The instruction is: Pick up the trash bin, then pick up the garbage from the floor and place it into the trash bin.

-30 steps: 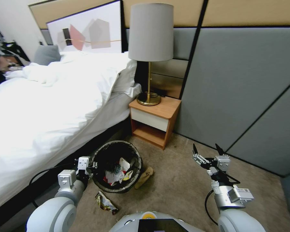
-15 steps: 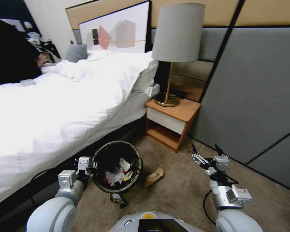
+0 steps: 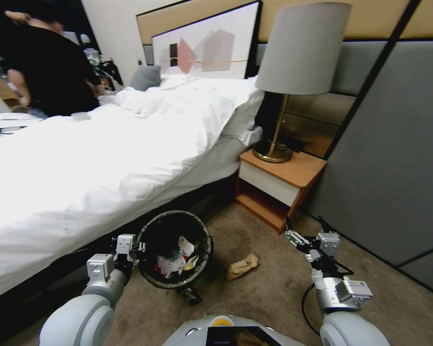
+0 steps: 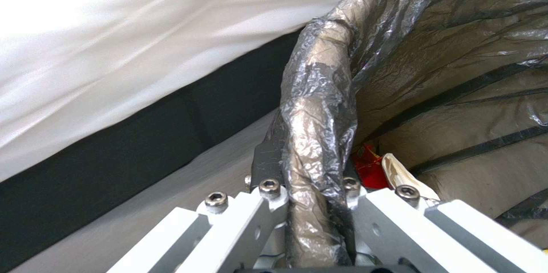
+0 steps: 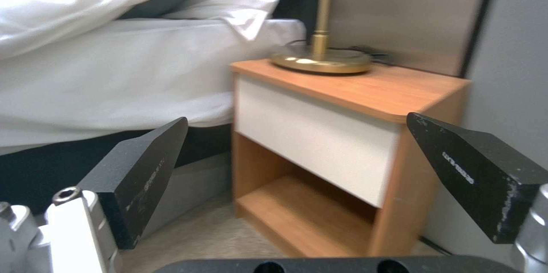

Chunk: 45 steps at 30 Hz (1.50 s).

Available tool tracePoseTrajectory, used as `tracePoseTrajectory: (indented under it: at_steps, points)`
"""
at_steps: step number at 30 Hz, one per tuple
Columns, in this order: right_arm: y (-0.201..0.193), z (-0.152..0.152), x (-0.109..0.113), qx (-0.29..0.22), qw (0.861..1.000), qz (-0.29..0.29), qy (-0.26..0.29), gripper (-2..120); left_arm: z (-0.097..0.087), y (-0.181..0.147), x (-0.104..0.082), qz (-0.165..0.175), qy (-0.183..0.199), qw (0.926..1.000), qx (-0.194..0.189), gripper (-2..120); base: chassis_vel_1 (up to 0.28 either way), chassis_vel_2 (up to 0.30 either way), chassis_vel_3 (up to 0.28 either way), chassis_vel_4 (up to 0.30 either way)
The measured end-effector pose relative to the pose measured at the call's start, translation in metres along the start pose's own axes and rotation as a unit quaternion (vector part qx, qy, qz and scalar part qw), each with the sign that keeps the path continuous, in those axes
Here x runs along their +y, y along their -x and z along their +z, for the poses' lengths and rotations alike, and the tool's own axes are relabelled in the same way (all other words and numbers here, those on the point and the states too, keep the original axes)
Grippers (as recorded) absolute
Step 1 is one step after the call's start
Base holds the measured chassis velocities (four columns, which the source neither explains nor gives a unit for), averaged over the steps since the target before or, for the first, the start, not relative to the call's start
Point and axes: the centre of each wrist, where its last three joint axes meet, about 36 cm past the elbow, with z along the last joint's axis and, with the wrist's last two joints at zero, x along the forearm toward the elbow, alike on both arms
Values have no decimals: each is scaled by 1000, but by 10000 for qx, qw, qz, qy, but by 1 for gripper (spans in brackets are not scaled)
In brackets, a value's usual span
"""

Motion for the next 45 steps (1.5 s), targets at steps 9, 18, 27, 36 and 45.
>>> tracePoseTrajectory:
  at_steps: [9, 18, 27, 36, 45]
  points:
    - [0, 2, 2, 72, 10000, 4, 12, 100, 1, -1, 1, -12, 6, 10000, 14, 1, 61, 70, 60, 62]
    - [1, 4, 9, 776, 9966, 185, 205, 100, 1, -1, 1, -55, 43, 10000, -56, 1, 10, 14, 18, 8]
    - [20, 25, 19, 2136, 9709, 305, 1038, 100, 2, -2, 3, -79, 71, 9999, -45, 1, 0, 0, 0, 0]
    - [57, 47, 32, 2963, 9427, 231, 1518, 100, 4, -3, 4, -84, 125, 9999, 21, 1, 0, 0, 0, 0]
    - [98, 77, 46, 3892, 8951, 113, 2175, 100, 7, -5, 4, -103, 120, 9998, 100, 1, 0, 0, 0, 0]
